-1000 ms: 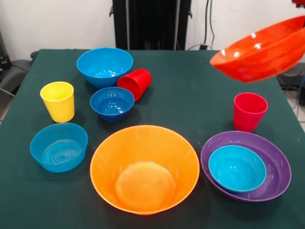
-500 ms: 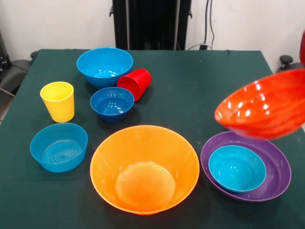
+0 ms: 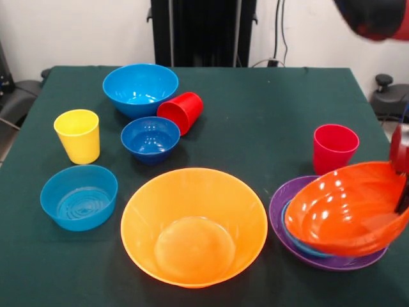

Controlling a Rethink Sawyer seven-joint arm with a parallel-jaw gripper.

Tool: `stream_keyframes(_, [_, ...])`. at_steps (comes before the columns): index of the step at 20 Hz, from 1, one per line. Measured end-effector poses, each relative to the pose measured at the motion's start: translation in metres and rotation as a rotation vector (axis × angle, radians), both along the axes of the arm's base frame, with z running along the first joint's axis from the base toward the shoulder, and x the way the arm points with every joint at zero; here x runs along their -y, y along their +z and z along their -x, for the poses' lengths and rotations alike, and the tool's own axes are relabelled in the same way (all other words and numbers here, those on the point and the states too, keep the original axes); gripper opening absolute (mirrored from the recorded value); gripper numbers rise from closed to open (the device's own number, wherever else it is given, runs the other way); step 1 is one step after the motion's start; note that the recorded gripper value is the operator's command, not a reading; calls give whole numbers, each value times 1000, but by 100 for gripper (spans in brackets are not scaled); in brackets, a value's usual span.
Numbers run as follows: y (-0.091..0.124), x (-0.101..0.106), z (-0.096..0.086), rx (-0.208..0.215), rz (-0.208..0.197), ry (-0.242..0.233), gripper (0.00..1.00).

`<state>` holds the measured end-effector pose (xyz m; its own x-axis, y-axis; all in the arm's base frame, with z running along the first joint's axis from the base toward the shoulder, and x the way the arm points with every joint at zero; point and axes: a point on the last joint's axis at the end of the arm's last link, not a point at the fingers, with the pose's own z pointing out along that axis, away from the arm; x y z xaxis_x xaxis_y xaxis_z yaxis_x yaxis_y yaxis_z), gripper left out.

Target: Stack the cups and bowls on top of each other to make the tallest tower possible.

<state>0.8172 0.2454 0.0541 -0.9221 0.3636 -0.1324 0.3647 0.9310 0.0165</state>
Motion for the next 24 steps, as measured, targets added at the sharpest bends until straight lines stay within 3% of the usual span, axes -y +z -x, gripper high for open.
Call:
stream_keyframes(3, [-17, 4, 3, -16, 5, -1, 0])
stream_keyframes(10, [1, 14, -6, 14, 2, -16, 0])
stream_keyframes(21, [0, 24, 11, 20, 8, -37, 0])
stream_keyframes(22, [-2, 23, 15, 13, 9, -36, 100])
stream_keyframes(24, [-2, 22, 15, 12, 9, -36, 100])
